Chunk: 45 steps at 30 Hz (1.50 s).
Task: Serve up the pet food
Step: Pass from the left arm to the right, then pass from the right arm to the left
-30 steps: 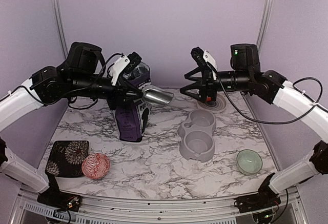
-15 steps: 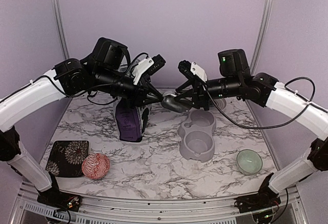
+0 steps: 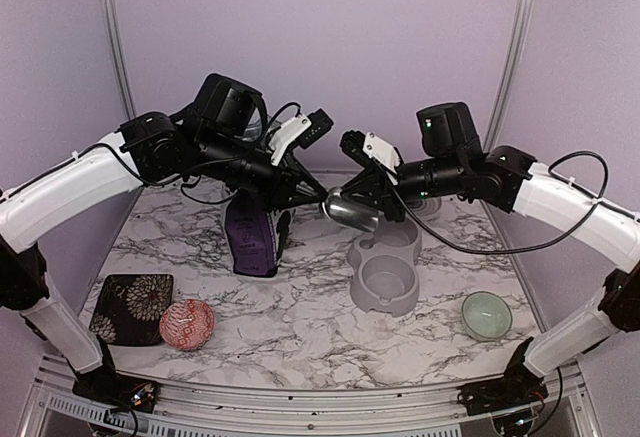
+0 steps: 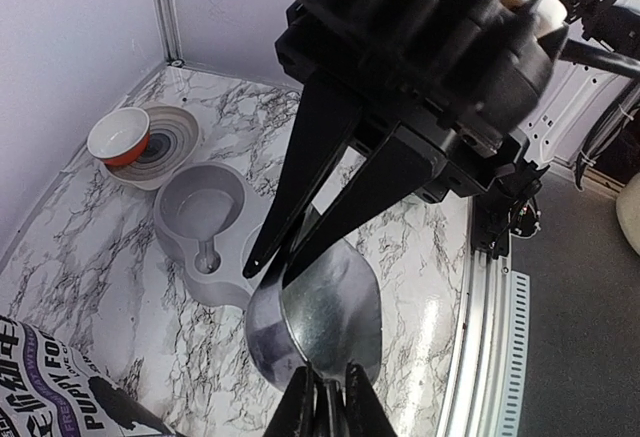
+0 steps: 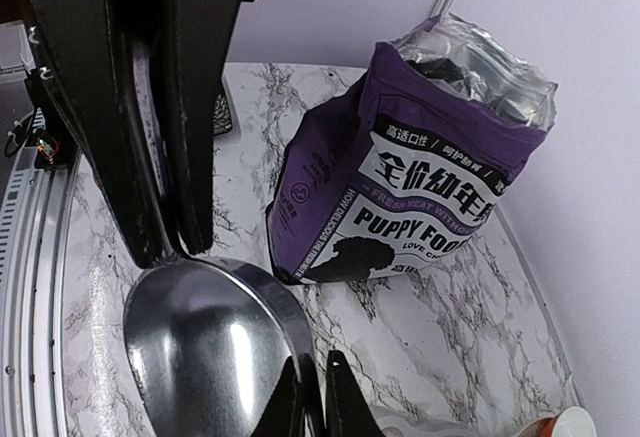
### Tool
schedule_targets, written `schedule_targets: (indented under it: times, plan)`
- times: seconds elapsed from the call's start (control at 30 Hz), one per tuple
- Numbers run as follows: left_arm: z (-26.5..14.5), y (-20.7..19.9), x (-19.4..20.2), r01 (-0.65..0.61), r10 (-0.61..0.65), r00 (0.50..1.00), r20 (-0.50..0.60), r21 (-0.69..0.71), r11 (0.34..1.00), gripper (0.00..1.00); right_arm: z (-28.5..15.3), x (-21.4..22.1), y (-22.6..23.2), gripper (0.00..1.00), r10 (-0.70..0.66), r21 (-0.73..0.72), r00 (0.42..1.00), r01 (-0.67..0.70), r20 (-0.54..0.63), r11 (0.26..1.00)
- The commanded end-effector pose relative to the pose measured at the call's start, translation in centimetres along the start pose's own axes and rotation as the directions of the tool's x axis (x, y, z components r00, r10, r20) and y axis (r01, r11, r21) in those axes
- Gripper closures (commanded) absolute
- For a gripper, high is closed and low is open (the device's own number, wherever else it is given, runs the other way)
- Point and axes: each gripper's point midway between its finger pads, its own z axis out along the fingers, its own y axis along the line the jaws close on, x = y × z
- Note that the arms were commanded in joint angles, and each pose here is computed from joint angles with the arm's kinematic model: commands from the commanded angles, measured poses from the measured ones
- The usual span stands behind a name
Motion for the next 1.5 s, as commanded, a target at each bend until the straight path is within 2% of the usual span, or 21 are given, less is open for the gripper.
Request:
schedule_targets:
  times: [0.0,0.17,0.2,0.43,0.67,0.9,1.0,1.07,1.17,1.23,1.37,1.47]
  plan:
    - [0.6,0.6,-0.3,0.012,-0.012,1.000,-0.004,-0.028,1.000,1.00,0.1,-0.6,-0.6,1.00,0.029,0.041,0.999,-0.030,0.024,0.999]
    - [0.9,1.4,0.0,0.026,-0.027,1.000,-0.010,-0.065,0.998,1.00,-0.1,-0.7,-0.6,1.00,0.033,0.059,0.998,-0.037,0.061,0.998]
    - [0.9,1.5,-0.1,0.028,-0.029,1.000,-0.007,-0.073,0.997,0.97,-0.2,-0.6,-0.7,1.00,0.037,0.068,0.997,-0.041,0.066,0.997]
    - [-0.2,2.6,-1.3,0.071,-0.061,0.996,0.069,-0.149,0.986,0.55,-0.9,-1.0,-2.0,1.00,0.096,0.164,0.985,-0.120,0.145,0.979]
    - [-2.0,4.6,-2.7,0.138,-0.090,0.978,0.187,-0.266,0.954,0.33,-1.8,-1.4,-3.4,1.00,0.187,0.235,0.948,-0.249,0.258,0.939]
    - [-5.5,6.6,-4.5,0.223,-0.077,0.931,0.356,-0.391,0.893,0.09,-2.7,-1.5,-6.3,1.00,0.318,0.323,0.872,-0.443,0.373,0.836]
    - [-6.4,6.6,-5.1,0.242,-0.064,0.906,0.418,-0.391,0.888,0.07,-3.3,-1.8,-8.2,1.00,0.407,0.342,0.786,-0.583,0.465,0.737]
    - [-6.1,6.9,-4.7,0.262,-0.068,0.893,0.445,-0.390,0.883,0.07,-4.0,-2.4,-9.9,1.00,0.481,0.326,0.683,-0.705,0.549,0.630]
    - [-5.5,6.9,-4.4,0.289,-0.085,0.869,0.488,-0.361,0.887,0.09,-4.2,-3.6,-11.1,1.00,0.551,0.243,0.545,-0.815,0.632,0.527]
    - [-5.1,6.7,-4.3,0.301,-0.096,0.854,0.511,-0.335,0.893,0.10,-4.3,-4.5,-11.5,1.00,0.572,0.187,0.478,-0.850,0.666,0.493]
    - [-4.4,6.6,-4.4,0.311,-0.104,0.834,0.541,-0.307,0.899,0.13,-4.8,-5.0,-12.8,1.00,0.609,0.132,0.341,-0.923,0.716,0.362]
    - [-3.8,6.2,-4.7,0.313,-0.116,0.823,0.556,-0.275,0.909,0.16,-5.0,-5.2,-13.3,1.00,0.612,0.151,0.292,-0.951,0.735,0.271]
